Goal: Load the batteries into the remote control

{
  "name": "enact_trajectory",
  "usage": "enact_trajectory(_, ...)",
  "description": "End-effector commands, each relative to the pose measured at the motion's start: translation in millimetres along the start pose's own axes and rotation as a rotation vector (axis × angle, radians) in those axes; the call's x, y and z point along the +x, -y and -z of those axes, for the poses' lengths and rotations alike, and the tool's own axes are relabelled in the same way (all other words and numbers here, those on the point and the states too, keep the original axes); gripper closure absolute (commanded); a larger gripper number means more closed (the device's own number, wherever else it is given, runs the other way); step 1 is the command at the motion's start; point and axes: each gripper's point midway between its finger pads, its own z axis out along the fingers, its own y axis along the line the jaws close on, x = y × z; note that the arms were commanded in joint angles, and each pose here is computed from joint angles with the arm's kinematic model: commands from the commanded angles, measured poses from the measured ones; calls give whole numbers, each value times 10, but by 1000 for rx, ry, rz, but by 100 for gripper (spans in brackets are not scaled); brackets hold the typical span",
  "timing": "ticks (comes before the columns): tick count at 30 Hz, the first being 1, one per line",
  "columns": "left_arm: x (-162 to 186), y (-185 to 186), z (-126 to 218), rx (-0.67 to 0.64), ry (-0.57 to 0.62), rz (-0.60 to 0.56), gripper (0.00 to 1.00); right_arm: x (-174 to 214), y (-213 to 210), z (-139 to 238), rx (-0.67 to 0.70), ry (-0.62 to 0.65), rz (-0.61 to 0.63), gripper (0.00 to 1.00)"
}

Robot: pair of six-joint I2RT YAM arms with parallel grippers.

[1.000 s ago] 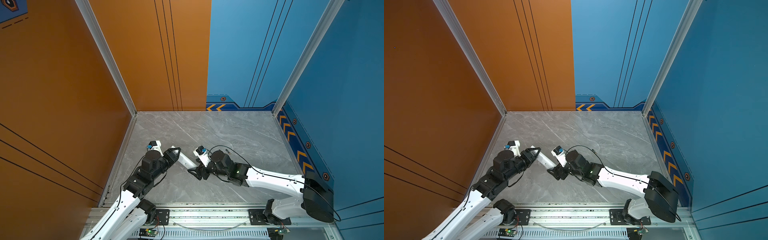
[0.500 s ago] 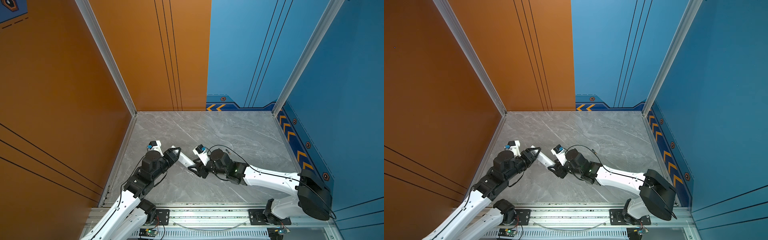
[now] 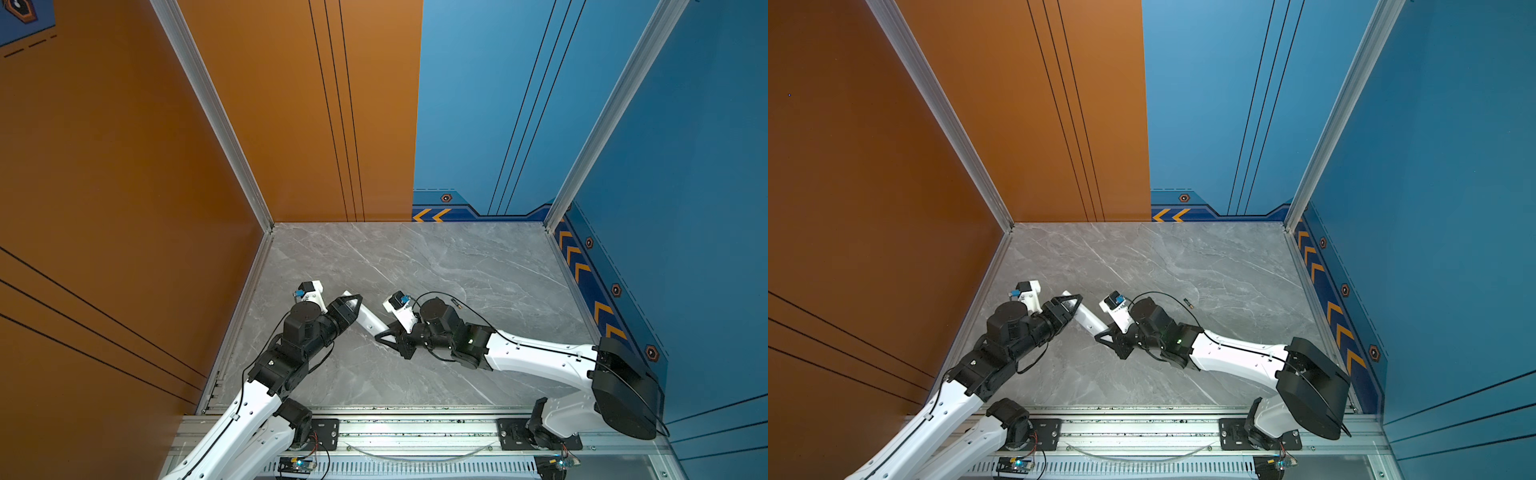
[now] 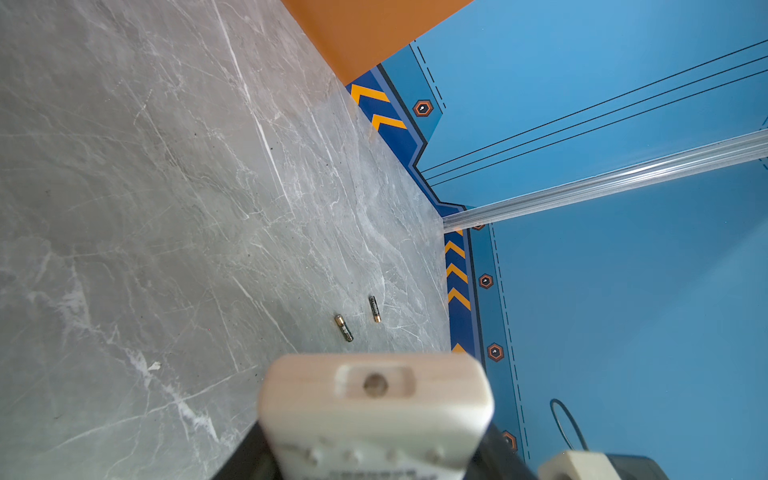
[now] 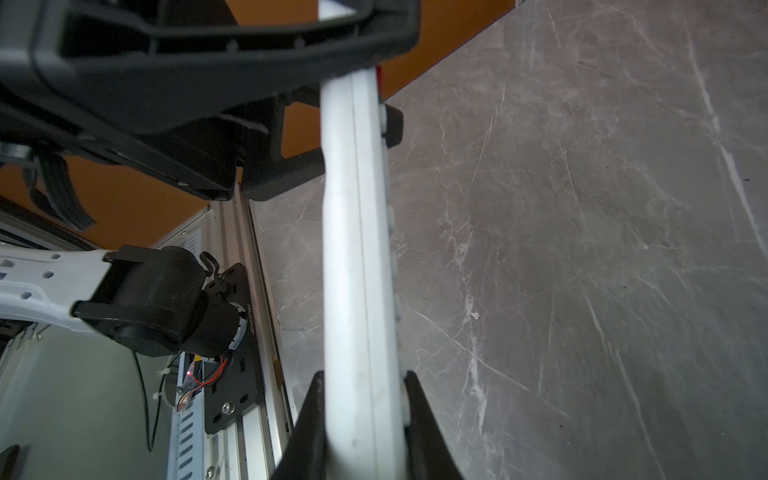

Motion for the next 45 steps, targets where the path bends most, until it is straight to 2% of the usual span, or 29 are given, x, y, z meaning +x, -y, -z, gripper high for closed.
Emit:
enact_trajectory(1,-11,159,-23,63,-18,-78,42,-138,45,86,23,31,-9,97)
enact_trajectory(4,5,160,-31,55,-34,-143,6,-182,81,180,34,49,-15,100)
enact_trajectory(5,5,167,-29,59,-35,-160,1,-195,93,211,37,54,-19,100)
enact_trajectory(12,-70,377,104,185,-33,-280,2,-301,145,477,26,101,-48,100)
enact_trajectory(17,-43,918,367,468,-22,-389,2,-444,123,674,-11,147,-75,100)
enact_trajectory(19,16,1063,461,529,-53,-449,2,-492,127,734,-22,162,-97,100)
enact_trajectory(22,38,1161,525,580,-62,-473,2,-577,48,823,-68,181,-119,100)
enact_trajectory(26,57,1367,674,735,-40,-453,2,-680,-129,968,-150,217,-102,100)
enact_trajectory(29,77,1436,719,773,-45,-463,2,-670,-210,1058,-190,225,-72,100)
enact_trajectory(39,149,1570,747,826,-57,-492,0,-784,-395,1183,-318,243,-83,100)
enact_trajectory(45,100,1653,713,850,-42,-473,6,-822,-428,1164,-354,252,-104,100)
